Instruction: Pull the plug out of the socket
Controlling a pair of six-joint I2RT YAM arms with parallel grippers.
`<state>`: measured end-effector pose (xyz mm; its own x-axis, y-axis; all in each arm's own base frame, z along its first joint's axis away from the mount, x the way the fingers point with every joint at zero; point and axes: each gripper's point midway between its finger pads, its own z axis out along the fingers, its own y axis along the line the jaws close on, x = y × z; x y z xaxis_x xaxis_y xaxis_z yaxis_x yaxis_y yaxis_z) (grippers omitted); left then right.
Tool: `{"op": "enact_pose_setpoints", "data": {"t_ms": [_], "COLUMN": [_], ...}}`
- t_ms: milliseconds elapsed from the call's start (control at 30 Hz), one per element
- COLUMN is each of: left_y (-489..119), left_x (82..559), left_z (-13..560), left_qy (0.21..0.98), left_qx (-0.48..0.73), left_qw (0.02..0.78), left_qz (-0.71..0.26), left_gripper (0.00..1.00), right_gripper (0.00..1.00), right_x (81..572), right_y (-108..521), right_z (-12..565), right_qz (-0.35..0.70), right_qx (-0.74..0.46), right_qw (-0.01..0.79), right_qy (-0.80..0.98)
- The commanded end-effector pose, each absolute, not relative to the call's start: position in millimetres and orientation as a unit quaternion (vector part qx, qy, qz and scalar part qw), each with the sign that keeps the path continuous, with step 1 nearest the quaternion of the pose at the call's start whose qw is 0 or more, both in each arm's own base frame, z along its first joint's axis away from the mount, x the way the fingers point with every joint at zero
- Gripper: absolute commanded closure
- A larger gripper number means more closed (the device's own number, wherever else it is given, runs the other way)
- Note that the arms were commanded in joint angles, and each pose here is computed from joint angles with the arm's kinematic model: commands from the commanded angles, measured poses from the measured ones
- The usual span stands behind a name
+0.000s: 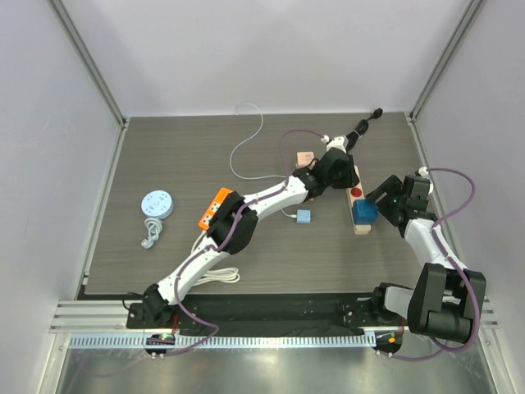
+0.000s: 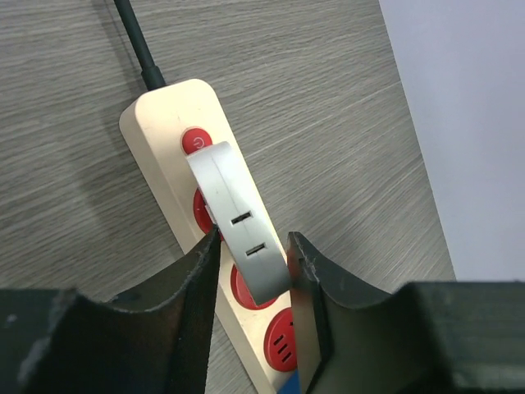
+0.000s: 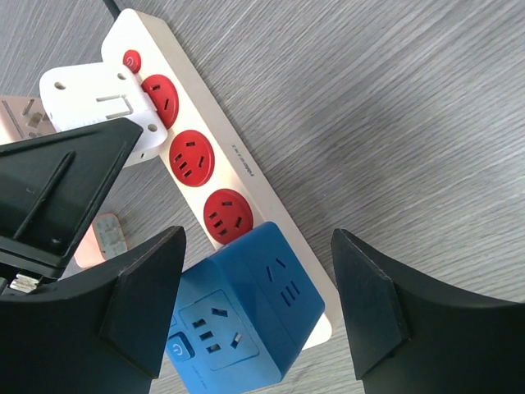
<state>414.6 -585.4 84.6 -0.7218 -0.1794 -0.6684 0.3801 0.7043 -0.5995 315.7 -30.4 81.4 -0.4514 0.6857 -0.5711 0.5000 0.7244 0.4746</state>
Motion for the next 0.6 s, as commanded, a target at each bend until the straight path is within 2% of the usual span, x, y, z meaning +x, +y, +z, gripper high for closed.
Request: {"op": "enact_pose_setpoints", "data": {"t_ms": [0, 233, 300, 567], "left_y": [-591.0, -590.6, -589.7, -592.1], "left_x": [418.2, 413.6, 413.0, 402.5], "left_z": [129.3, 135.3, 140.1, 150.6], "left_qy": [0.818, 0.815, 0.812, 0.803], "left_qx": [0.071, 0.101, 0.113, 0.148], "left_qw": [0.399, 0.401, 0.406, 0.400], "left_qz": [-0.408, -0.406, -0.403, -0.416], "left_gripper": [0.65, 0.80, 0.86, 0.98], "right_gripper": [0.25, 0.28, 0.32, 0.36], "right_x": [321.4, 338.4, 340.4, 360.7], "right_y": [-22.3, -13.8, -16.8, -21.1], "right_z": [84.8, 92.4, 86.6, 88.1], "right_qz": [0.130, 0.140, 0.131, 0.125], "right_qx": [0.328, 0.287, 0.287, 0.273], "right_qw": [0.390, 0.374, 0.362, 0.355], "right_qy": [0.851, 0.871, 0.877, 0.886]}}
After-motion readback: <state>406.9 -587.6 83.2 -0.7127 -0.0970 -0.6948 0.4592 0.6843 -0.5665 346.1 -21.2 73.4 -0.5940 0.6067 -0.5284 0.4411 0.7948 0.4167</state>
